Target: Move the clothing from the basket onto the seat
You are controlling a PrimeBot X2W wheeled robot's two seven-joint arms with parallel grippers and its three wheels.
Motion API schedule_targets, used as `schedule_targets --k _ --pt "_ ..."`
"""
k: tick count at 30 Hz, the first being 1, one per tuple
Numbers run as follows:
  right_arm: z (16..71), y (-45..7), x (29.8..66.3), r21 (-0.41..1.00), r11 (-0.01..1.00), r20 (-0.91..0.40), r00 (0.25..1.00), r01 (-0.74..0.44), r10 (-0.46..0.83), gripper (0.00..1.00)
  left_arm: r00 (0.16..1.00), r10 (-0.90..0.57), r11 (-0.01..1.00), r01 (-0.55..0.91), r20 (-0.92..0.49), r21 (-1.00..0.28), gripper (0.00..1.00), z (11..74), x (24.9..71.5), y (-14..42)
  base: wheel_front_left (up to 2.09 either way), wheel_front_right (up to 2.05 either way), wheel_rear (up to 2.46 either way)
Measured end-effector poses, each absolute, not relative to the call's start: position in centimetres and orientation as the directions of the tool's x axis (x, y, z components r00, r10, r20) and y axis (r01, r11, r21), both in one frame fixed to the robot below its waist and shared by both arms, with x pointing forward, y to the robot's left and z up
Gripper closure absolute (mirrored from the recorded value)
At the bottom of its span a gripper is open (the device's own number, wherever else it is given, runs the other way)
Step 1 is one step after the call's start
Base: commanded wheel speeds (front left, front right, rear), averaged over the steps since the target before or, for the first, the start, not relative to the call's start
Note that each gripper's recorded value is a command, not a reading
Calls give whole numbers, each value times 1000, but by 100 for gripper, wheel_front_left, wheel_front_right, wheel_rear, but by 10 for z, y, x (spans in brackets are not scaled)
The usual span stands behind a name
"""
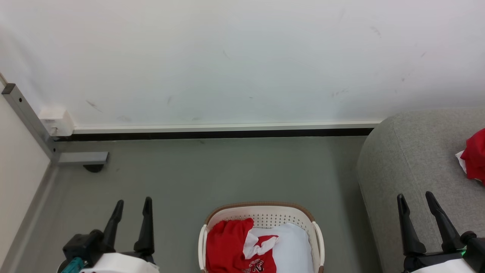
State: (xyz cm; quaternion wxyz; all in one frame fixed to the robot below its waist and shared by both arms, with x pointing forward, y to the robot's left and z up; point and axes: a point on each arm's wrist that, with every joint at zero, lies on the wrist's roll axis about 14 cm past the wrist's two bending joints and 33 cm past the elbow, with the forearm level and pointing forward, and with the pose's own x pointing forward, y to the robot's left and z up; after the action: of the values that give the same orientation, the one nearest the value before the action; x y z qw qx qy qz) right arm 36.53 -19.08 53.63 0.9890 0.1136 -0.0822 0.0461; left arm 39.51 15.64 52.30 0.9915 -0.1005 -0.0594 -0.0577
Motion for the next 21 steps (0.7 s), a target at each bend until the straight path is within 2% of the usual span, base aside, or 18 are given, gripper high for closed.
schedule_targets --k 21 --pt "534 -193 366 225 969 164 984 -101 65 0 985 -122 970 144 119 -197 0 519 401 149 0 0 0"
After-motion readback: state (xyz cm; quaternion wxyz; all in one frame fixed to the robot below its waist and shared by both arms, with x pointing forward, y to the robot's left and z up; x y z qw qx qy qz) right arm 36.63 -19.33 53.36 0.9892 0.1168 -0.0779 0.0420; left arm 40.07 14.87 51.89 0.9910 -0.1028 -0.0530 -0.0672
